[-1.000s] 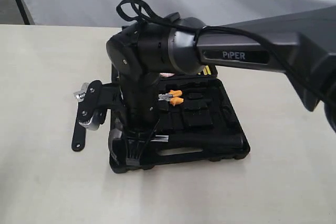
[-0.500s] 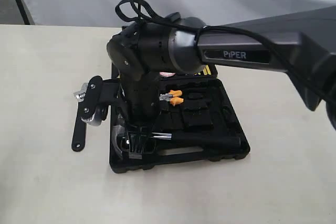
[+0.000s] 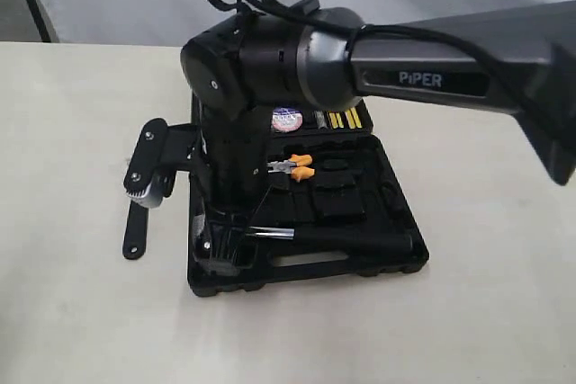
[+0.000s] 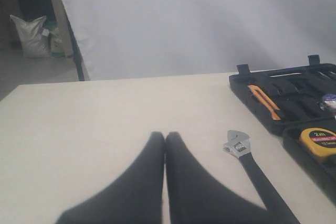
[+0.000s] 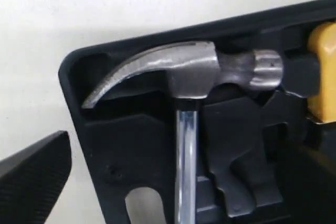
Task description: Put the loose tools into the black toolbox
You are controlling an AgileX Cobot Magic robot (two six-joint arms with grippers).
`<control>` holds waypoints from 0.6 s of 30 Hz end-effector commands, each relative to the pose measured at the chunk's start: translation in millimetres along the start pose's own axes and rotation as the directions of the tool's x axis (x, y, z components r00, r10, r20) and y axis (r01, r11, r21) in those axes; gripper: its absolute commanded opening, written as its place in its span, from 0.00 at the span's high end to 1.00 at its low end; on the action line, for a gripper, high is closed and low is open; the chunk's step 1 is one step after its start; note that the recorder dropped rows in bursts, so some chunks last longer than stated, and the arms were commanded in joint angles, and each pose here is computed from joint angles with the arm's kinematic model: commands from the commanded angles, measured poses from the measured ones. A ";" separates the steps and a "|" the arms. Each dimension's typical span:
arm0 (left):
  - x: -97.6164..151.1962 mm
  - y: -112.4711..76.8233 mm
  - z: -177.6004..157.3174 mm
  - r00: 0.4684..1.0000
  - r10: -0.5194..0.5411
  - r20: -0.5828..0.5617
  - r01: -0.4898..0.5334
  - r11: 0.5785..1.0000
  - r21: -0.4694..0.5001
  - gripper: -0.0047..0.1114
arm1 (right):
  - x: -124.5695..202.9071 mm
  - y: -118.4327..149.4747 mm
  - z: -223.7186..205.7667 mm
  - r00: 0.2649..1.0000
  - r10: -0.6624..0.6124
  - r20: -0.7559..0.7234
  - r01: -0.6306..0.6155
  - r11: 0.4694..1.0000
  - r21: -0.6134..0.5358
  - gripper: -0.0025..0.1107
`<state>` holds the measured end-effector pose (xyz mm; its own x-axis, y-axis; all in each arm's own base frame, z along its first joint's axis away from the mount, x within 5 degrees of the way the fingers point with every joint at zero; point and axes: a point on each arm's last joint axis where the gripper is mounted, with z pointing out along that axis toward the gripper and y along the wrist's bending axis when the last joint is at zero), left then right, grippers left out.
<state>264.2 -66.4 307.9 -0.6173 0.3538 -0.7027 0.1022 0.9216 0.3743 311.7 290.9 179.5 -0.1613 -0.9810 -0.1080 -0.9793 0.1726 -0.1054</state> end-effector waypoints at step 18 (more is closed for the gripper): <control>1.5 -0.3 -0.8 1.000 -0.022 0.007 0.022 1.000 0.014 0.95 | 45.9 -73.5 -70.6 0.888 0.201 0.414 -0.068 0.947 -0.315 0.98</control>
<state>264.2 -66.4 307.9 -0.6173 0.3538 -0.7027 0.1022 0.9216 0.3743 349.0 249.6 259.6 -0.2016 -0.8537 -0.4801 -0.9780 0.1485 0.1465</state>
